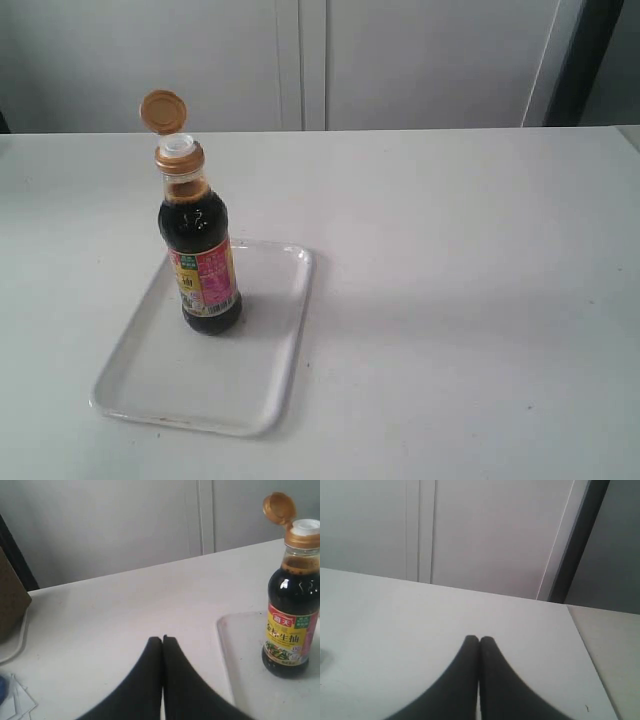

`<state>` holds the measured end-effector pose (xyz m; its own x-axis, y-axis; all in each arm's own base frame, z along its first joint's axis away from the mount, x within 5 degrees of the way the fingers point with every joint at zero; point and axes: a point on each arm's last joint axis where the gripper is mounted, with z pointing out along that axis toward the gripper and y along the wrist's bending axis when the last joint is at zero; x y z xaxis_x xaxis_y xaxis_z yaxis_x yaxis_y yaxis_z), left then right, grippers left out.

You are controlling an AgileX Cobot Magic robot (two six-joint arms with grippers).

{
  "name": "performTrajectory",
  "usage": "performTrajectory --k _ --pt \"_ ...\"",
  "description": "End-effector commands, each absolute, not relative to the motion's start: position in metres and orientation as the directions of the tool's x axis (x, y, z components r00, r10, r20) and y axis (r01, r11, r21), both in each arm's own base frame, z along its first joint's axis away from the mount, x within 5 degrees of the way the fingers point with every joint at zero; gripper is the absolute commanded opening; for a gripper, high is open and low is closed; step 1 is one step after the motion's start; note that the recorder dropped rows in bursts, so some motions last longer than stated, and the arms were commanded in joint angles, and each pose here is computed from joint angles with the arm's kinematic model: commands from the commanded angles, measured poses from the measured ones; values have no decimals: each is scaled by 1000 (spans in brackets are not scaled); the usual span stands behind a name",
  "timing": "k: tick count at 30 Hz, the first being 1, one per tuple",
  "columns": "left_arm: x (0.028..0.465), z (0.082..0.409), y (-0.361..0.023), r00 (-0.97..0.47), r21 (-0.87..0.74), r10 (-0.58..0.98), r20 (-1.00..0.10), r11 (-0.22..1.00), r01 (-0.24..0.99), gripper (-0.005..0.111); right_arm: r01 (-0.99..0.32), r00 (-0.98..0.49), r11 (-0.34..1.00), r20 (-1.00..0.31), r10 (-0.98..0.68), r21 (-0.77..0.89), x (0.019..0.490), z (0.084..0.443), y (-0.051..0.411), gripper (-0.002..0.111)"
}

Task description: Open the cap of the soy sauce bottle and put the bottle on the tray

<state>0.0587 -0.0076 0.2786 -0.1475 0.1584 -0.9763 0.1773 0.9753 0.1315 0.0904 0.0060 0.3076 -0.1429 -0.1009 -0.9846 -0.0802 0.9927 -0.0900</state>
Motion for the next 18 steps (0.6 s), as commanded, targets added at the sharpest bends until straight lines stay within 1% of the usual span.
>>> performTrajectory --k 1,7,18 --pt "55 274 -8 -122 98 121 -985 979 179 0 -72 -119 995 -990 -80 -72 84 302 6 0" --pt "53 273 -8 -130 83 107 -986 980 183 0 -67 -86 996 -995 -58 -53 78 305 5 0" --pt "53 273 -8 -127 97 121 -985 979 182 0 -67 -84 996 -995 -58 -53 78 305 5 0"
